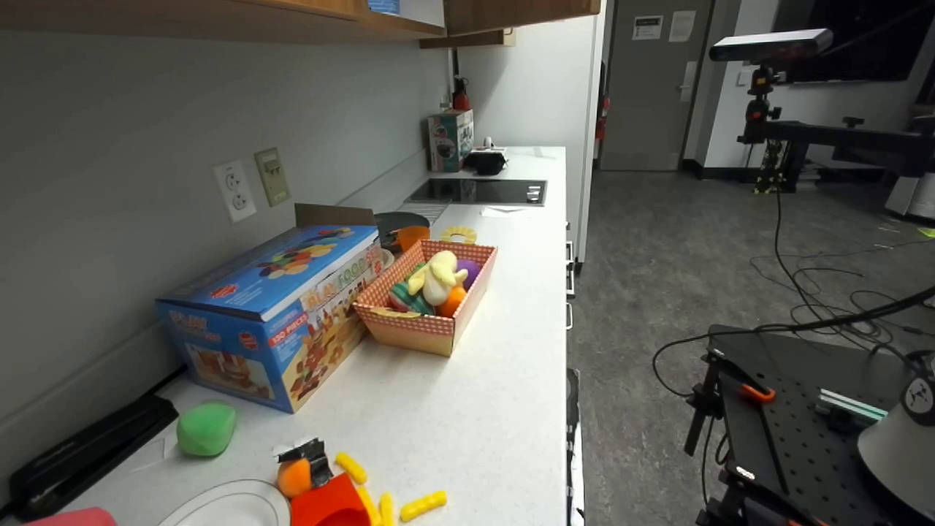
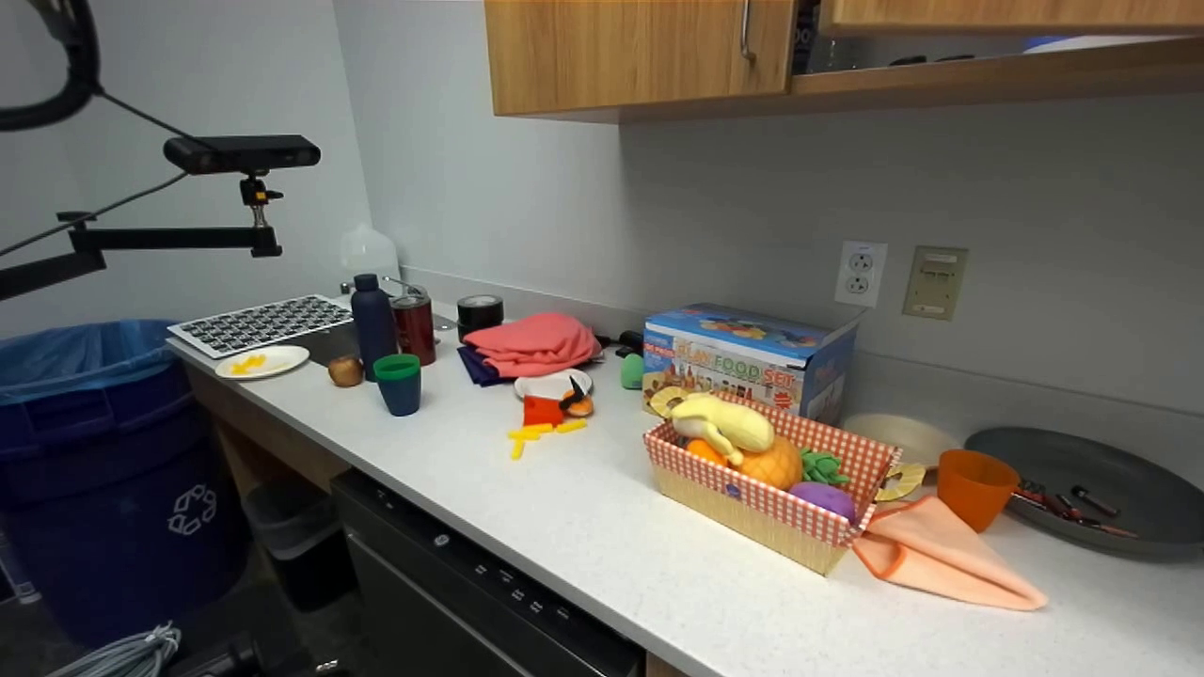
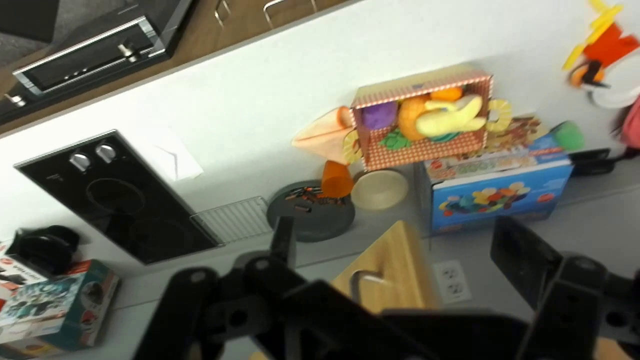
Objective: Open the cabinet door and put some of the fruits plush toy inside and close it
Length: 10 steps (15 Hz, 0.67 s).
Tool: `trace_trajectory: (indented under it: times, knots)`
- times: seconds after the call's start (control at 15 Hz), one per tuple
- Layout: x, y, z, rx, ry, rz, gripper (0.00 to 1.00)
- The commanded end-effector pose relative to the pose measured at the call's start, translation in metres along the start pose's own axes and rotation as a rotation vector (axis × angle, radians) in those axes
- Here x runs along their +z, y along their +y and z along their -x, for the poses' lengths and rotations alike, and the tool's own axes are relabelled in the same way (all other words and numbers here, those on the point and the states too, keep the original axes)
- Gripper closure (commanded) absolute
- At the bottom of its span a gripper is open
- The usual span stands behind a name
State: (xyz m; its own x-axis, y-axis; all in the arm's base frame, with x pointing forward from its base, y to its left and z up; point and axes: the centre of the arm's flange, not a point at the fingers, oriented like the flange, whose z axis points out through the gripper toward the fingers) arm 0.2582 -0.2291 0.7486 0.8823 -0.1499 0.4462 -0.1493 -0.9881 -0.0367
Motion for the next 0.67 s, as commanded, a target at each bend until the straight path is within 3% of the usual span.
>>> trace_trajectory:
  times: [0.0,0.33,0.6]
  knots:
    - [-0.015,-0.056,0.023,-0.167,-0.034,-0.098,0.0]
    - [0.011,-0.119,0.022,-0.358,0.108,-0.114,0.0]
    - [0.058,-0.146,-0.003,-0.453,0.272,-0.102,0.0]
